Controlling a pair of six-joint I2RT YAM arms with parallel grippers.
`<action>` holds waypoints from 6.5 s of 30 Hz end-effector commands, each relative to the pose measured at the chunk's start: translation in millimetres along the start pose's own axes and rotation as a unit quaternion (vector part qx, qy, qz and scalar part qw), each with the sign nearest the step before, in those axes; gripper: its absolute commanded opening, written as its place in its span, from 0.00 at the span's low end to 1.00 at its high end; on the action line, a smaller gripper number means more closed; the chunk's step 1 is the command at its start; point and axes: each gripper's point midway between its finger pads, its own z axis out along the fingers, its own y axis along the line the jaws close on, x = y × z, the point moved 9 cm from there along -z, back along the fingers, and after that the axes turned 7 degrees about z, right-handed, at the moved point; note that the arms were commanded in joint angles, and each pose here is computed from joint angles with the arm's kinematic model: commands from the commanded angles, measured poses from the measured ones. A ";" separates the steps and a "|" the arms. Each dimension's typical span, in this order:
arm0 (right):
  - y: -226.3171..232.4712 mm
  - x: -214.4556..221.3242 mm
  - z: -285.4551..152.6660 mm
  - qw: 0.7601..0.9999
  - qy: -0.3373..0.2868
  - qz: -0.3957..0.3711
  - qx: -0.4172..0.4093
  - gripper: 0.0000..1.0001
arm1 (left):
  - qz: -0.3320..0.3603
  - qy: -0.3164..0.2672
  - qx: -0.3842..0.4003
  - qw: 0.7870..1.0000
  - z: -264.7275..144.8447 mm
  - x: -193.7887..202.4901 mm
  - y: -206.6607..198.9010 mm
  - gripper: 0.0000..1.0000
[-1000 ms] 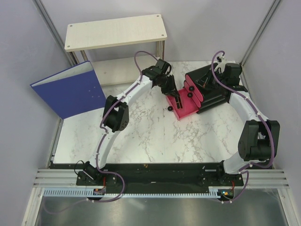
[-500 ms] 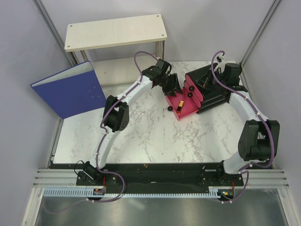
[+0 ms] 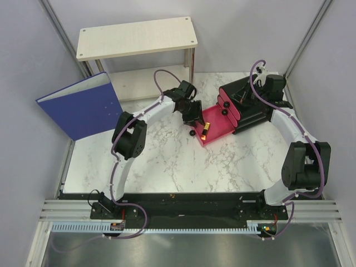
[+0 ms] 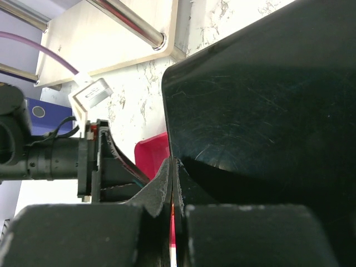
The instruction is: Organize the makeup
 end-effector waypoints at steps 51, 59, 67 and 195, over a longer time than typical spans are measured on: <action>-74.1 110.3 0.4 0.948 0.233 0.113 0.186 0.00 | -0.047 0.006 0.095 0.994 29.2 0.2 0.4 0.02; -75.1 112.5 0.1 0.947 0.236 0.115 0.188 0.00 | -0.069 -0.025 0.142 0.987 44.4 -32.7 -17.4 0.02; -76.4 112.8 0.2 0.946 0.236 0.116 0.191 0.00 | -0.124 -0.031 0.200 0.971 68.4 -45.0 -24.0 0.02; 119.9 108.9 9.9 0.948 0.260 -0.174 -0.054 0.82 | 0.022 -0.123 -0.037 0.991 -137.8 72.1 35.5 0.99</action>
